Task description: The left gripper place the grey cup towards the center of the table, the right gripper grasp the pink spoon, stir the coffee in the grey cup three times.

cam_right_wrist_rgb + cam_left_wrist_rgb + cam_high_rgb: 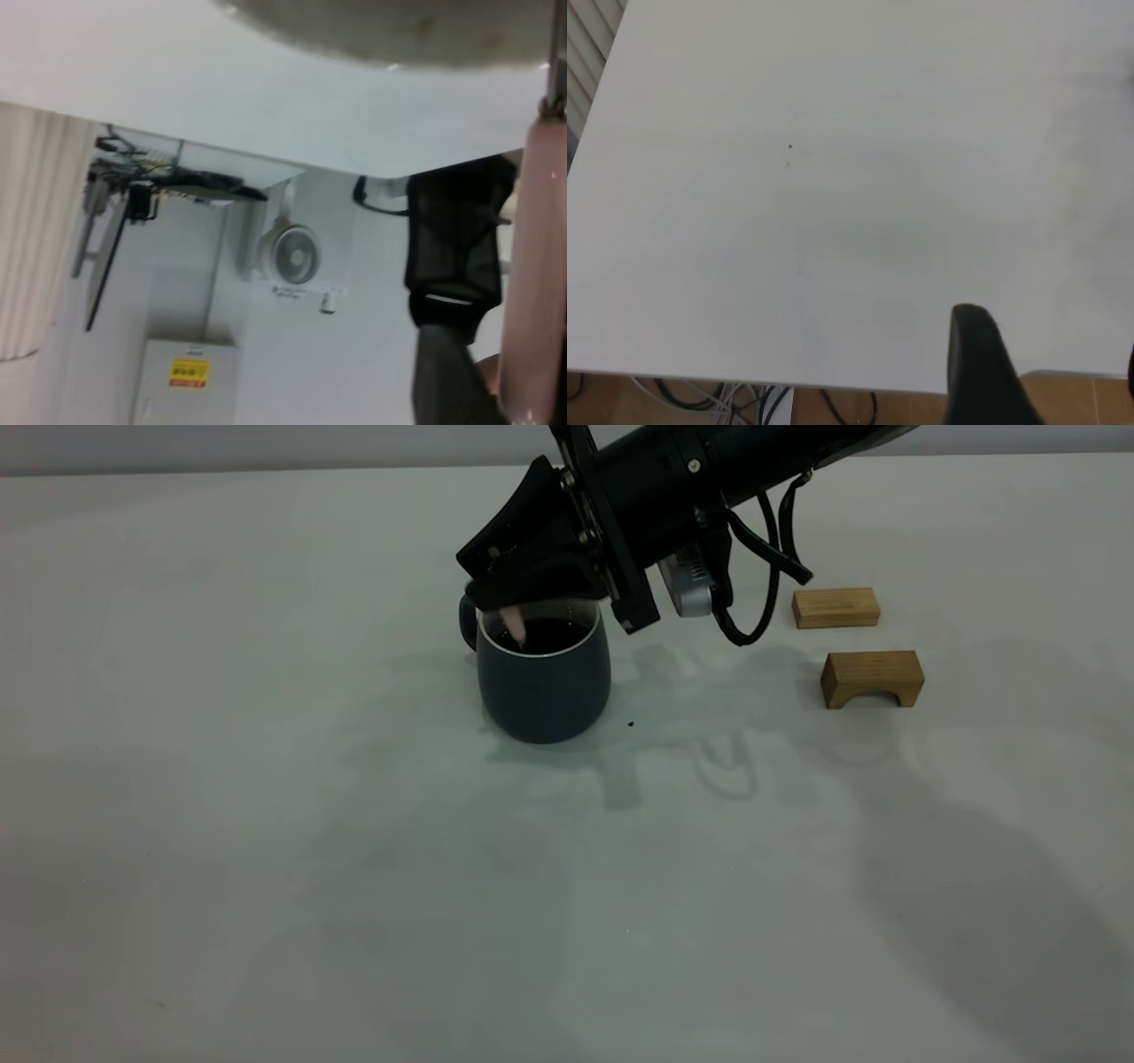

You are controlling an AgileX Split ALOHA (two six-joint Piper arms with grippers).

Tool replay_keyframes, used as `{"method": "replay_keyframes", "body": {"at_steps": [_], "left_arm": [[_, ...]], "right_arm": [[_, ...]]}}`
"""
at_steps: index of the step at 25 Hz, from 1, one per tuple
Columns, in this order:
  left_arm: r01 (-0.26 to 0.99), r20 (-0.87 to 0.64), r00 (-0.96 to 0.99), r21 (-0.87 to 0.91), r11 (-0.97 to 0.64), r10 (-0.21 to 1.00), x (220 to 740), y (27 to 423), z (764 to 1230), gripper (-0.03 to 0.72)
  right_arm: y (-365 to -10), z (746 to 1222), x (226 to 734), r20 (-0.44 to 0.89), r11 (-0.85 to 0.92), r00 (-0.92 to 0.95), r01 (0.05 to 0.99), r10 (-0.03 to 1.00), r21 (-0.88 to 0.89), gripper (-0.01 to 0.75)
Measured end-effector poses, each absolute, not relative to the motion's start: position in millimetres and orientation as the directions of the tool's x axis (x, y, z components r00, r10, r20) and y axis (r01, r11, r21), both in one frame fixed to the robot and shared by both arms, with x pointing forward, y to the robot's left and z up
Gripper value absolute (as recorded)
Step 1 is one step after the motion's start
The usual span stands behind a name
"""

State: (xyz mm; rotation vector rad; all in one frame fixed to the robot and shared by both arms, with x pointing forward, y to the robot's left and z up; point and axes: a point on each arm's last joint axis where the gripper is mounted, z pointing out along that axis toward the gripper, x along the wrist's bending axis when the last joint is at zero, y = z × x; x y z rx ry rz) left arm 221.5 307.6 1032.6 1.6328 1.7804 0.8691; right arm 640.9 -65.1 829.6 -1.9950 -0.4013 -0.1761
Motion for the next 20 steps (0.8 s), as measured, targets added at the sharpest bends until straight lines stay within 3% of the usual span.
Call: {"method": "replay_keyframes", "body": {"at_steps": [7,10,15,17,20], "left_arm": [[0.627,0.019,-0.096,0.777,0.045,0.995,222,308,1033,0.469],[0.627,0.019,-0.096,0.777,0.045,0.995,222,308,1033,0.469],[0.627,0.019,-0.096,0.777,0.045,0.995,222,308,1033,0.469],[0.627,0.019,-0.096,0.777,0.045,0.995,222,308,1033,0.469],[0.627,0.019,-0.096,0.777,0.045,0.995,222,308,1033,0.469]], "right_arm": [[-65,831,635,0.354,-0.341,0.891,0.439,0.285,-0.831,0.555],[-64,843,633,0.492,-0.25,0.797,0.586,0.35,-0.771,0.63],[-70,897,632,0.805,-0.042,0.363,0.92,0.47,-0.39,0.645],[-74,926,629,0.85,0.06,0.137,0.979,0.508,-0.194,0.623],[-83,977,617,0.813,0.21,-0.174,0.975,0.555,0.065,0.567]]}}
